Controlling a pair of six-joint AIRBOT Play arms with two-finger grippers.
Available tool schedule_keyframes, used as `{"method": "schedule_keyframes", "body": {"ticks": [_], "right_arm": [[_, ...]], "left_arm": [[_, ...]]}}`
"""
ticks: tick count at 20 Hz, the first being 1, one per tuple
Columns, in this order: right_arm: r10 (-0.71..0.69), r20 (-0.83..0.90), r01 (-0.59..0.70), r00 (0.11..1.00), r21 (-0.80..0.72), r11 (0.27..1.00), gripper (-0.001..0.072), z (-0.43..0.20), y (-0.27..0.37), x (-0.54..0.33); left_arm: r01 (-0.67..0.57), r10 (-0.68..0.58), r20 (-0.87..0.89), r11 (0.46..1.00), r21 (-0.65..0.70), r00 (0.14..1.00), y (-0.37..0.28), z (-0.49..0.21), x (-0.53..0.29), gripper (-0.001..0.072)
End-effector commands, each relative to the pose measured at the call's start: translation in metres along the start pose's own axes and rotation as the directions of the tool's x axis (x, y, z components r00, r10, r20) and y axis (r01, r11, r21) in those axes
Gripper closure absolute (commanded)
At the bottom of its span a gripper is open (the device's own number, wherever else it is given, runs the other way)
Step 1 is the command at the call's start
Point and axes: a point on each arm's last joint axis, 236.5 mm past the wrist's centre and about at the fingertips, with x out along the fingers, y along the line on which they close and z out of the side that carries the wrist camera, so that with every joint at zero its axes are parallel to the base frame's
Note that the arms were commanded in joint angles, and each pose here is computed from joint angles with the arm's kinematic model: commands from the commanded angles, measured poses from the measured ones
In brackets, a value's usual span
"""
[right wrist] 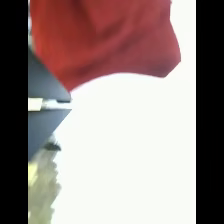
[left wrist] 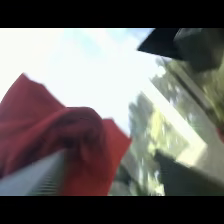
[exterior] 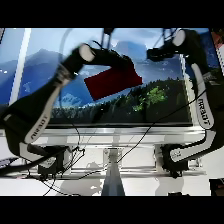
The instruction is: Fold the clothes and pants, and hang the long-sleeved shirts on hangers.
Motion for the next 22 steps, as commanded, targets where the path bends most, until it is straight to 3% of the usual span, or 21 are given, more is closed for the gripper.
{"method": "schedule_keyframes", "body": {"ticks": [1, 4, 6, 10, 14, 19, 20, 21, 22], "right_arm": [[-0.052, -0.037, 0.056, 0.998, 0.128, 0.99, 0.0114, -0.013, -0.065, -0.008], [-0.005, -0.051, 0.015, 0.999, 0.199, 0.98, 0.0102, -0.018, -0.076, 0.007], [0.157, -0.053, -0.138, 0.986, 0.259, 0.956, 0.0103, -0.02, -0.052, 0.025], [0.476, -0.031, -0.435, 0.879, 0.358, 0.826, 0.0085, -0.021, 0.007, 0.064], [0.578, -0.097, -0.497, 0.81, 0.409, 0.766, 0.0084, -0.04, 0.059, 0.106], [0.614, -0.23, -0.525, 0.755, 0.347, 0.777, 0.0099, -0.075, 0.135, 0.131], [0.615, -0.243, -0.544, 0.75, 0.303, 0.783, 0.0156, -0.078, 0.148, 0.131], [0.615, -0.252, -0.564, 0.747, 0.248, 0.788, 0.0358, -0.079, 0.158, 0.13], [0.61, -0.253, -0.573, 0.751, 0.208, 0.792, 0.0616, -0.077, 0.163, 0.128]], "left_arm": [[-0.031, 0.03, 0.062, 0.999, 0.027, 0.998, -0.014, -0.002, 0.033, 0.0006], [-0.042, 0.042, 0.053, 0.999, 0.009, 0.998, 0.004, 0.004, 0.017, 0.0006], [-0.056, 0.056, 0.049, 0.998, -0.006, 0.997, 0.019, 0.01, 0.003, 0.0006], [-0.057, 0.057, -0.009, 0.998, -0.035, 0.998, 0.04, 0.001, -0.013, 0.0007], [-0.056, 0.053, -0.06, 0.997, -0.05, 0.997, 0.051, -0.01, -0.02, 0.0007], [-0.063, 0.057, -0.078, 0.996, -0.066, 0.995, 0.062, -0.014, -0.026, 0.0005], [-0.062, 0.056, -0.088, 0.996, -0.07, 0.995, 0.065, -0.016, -0.029, 0.0005], [-0.063, 0.056, -0.096, 0.995, -0.076, 0.994, 0.068, -0.017, -0.033, 0.0005], [-0.063, 0.054, -0.105, 0.995, -0.08, 0.993, 0.071, -0.018, -0.038, 0.0005]]}}
